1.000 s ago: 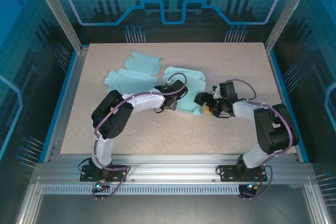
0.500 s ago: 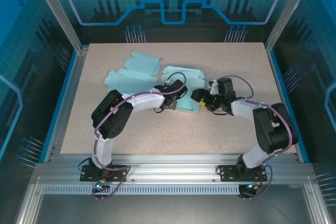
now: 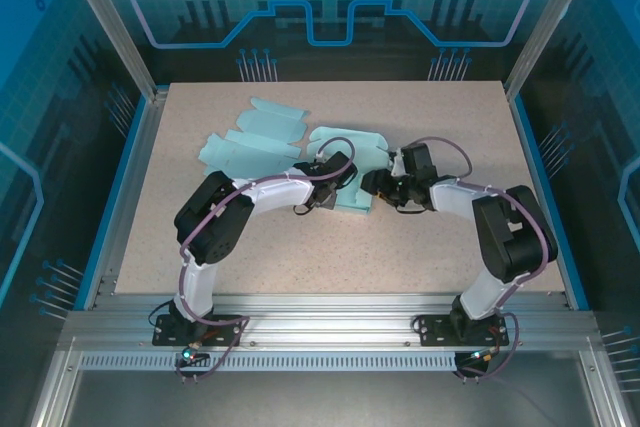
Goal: Fold the paper box
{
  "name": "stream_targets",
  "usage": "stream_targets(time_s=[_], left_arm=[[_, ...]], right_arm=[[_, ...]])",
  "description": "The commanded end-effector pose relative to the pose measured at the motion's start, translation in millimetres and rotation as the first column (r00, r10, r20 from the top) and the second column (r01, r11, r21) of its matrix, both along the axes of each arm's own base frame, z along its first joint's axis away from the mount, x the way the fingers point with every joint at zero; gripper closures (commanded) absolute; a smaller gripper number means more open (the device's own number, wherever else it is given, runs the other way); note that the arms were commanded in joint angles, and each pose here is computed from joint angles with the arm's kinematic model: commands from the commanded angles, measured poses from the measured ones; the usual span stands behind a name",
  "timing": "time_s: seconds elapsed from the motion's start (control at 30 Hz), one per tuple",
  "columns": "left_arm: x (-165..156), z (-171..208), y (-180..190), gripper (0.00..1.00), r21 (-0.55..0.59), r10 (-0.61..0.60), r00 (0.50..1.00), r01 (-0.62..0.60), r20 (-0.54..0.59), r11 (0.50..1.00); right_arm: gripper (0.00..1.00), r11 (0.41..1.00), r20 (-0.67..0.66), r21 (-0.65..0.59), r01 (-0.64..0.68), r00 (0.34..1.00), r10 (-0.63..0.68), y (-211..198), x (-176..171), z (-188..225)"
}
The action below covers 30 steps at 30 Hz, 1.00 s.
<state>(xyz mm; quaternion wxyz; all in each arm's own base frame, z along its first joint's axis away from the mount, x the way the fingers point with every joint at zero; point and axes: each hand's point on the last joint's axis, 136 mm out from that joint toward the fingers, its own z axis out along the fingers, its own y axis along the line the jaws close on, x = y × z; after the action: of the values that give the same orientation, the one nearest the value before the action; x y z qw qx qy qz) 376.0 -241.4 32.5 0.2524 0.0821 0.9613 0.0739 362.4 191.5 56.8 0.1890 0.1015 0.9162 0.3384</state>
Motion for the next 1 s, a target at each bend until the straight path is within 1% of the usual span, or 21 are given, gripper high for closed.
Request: stream_targets(time_s=[0.0,0.07,0.13,0.2,0.3,0.37,0.47,0.53,0.67,0.7,0.77,0.83,0.87,0.93,0.97], left_arm=[[-10,-15,-2,0.85,0.005,-0.011,0.998,0.011,-0.069,1.0],[-10,-15,-2,0.85,0.004,-0.01,0.998,0.01,-0.069,1.0],[-9,-14,-2,0.85,0.001,-0.01,0.998,0.01,-0.066,1.0],[-8,-13,-4,0.85,-0.006,-0.008,0.998,0.007,-0.063,1.0],[-7,-12,-6,0.85,-0.018,-0.006,0.998,0.004,-0.062,1.0],[-6,-11,-6,0.85,-0.023,0.002,0.998,-0.003,-0.059,1.0],[-6,-9,-7,0.85,-0.032,0.01,0.998,-0.012,-0.054,0.999],[-6,-7,-7,0.82,-0.037,0.014,0.999,-0.016,-0.049,0.999],[-4,-2,-6,0.75,-0.056,0.031,0.999,-0.033,-0.037,0.998],[-3,0,-6,0.74,-0.071,0.04,0.999,-0.042,-0.034,0.997],[-3,4,-3,0.73,-0.114,0.068,0.997,-0.072,-0.031,0.991],[-3,12,1,0.7,-0.208,0.108,0.994,-0.112,-0.031,0.972],[-3,17,1,0.67,-0.265,0.119,0.993,-0.122,-0.026,0.957],[-4,32,1,0.55,-0.4,0.133,0.991,-0.129,-0.016,0.908],[-4,40,0,0.52,-0.453,0.134,0.991,-0.124,-0.01,0.883]], right_arm=[[0.54,0.984,-0.025,-0.177,-0.033,0.999,0.029,-3,-3,-12],[0.61,0.969,-0.04,-0.244,-0.04,0.999,0.031,-4,-4,-18],[0.62,0.954,-0.044,-0.297,-0.045,0.998,0.034,-5,-3,-21],[0.66,0.935,-0.053,-0.35,-0.057,0.998,0.04,-5,-4,-26],[0.75,0.869,-0.062,-0.491,-0.058,0.998,0.032,-14,-6,-33],[0.76,0.82,-0.069,-0.569,-0.062,0.997,0.028,-20,-8,-37],[0.76,0.759,-0.088,-0.647,-0.071,0.996,0.019,-29,-12,-44],[0.77,0.715,-0.103,-0.694,-0.084,0.995,0.016,-33,-15,-48],[0.87,0.646,-0.124,-0.756,-0.107,0.992,0.019,-38,-17,-52],[0.88,0.625,-0.125,-0.773,-0.111,0.992,0.021,-38,-18,-52],[0.9,0.577,-0.127,-0.808,-0.116,0.992,0.022,-40,-18,-50],[0.93,0.523,-0.128,-0.843,-0.122,0.991,0.026,-43,-19,-47],[0.94,0.503,-0.129,-0.855,-0.126,0.991,0.03,-43,-19,-46],[0.98,0.462,-0.133,-0.877,-0.135,0.99,0.036,-45,-19,-44],[0.99,0.447,-0.135,-0.883,-0.139,0.99,0.04,-45,-19,-43]])
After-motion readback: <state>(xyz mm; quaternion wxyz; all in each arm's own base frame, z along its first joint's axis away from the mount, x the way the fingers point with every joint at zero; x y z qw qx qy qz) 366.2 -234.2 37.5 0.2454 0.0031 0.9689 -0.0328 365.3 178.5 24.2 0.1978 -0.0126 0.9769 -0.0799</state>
